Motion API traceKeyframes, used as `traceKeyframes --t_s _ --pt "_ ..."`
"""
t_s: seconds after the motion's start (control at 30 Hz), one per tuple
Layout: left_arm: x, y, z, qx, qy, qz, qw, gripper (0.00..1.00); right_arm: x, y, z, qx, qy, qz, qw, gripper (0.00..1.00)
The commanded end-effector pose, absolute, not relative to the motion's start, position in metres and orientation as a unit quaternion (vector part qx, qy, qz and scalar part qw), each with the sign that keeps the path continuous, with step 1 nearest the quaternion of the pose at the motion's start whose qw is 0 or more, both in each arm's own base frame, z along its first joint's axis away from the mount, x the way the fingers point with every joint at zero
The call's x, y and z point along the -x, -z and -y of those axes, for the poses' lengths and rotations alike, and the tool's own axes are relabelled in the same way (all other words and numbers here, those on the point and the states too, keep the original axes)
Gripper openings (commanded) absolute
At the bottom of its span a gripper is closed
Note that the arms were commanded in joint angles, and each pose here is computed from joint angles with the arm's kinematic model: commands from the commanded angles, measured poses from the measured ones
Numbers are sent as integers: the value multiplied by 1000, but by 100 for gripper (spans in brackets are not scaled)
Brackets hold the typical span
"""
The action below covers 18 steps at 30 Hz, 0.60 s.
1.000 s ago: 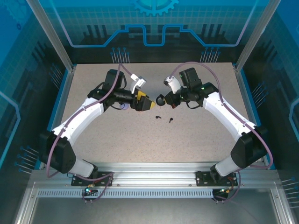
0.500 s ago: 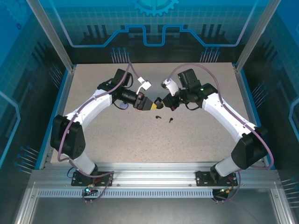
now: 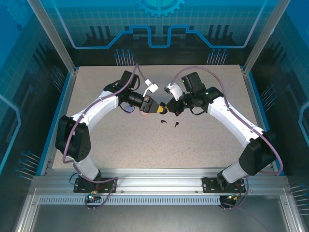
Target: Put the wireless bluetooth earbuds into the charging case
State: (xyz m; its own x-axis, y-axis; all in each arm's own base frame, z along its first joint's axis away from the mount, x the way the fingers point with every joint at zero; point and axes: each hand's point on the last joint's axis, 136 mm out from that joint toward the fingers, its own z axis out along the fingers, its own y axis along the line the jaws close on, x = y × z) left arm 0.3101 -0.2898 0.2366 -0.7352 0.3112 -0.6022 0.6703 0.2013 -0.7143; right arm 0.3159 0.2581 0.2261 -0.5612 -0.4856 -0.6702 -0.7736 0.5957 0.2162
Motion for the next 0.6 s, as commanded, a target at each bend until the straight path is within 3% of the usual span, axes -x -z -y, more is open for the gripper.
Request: traceKeyframes --t_s 0.0,0.17,0.57 --pt "-306 -246 298 -337 558 -741 162 49 -314 -230 -267 384 -259 -840 283 0" --pt "-305 -245 299 -337 558 -741 159 42 -315 -230 -269 383 -260 -840 283 0" --pt "-303 -242 298 -339 557 -740 165 38 -319 -227 -268 379 -251 -844 284 0"
